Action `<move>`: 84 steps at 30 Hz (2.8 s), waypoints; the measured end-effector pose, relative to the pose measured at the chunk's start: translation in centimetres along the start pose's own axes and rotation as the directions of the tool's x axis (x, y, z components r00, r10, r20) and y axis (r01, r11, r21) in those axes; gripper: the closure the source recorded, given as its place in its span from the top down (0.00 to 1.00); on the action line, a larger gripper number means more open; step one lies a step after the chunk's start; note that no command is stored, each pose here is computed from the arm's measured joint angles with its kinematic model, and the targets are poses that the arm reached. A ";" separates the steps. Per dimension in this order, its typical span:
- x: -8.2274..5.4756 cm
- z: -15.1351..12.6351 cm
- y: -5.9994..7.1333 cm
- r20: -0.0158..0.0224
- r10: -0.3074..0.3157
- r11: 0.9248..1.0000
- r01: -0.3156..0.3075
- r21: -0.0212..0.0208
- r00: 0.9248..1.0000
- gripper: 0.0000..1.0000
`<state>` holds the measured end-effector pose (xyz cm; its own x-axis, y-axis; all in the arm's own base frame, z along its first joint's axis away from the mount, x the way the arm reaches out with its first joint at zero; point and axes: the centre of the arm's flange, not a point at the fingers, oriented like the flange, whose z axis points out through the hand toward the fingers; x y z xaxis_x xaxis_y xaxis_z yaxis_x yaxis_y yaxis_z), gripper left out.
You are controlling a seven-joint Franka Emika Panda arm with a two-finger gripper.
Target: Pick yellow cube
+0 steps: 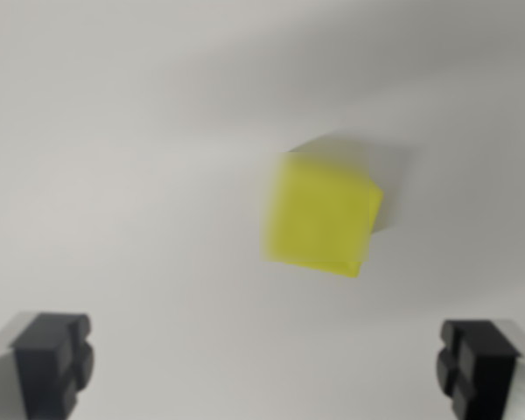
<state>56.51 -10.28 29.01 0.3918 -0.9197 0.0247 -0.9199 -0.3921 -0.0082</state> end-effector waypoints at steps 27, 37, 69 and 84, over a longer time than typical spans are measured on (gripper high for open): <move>0.6 6.8 1.6 0.012 0.090 0.996 -0.090 -0.006 0.996 1.00; 0.9 9.3 2.2 0.016 0.123 0.992 -0.123 -0.009 0.992 1.00; 1.1 17.2 3.1 0.022 0.174 0.985 -0.174 -0.014 0.984 1.00; 1.2 16.3 3.1 0.024 0.178 0.984 -0.178 -0.013 0.984 0.00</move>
<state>54.38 -12.89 12.72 0.2221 -0.9750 -0.0007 -0.9750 -0.2221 0.0002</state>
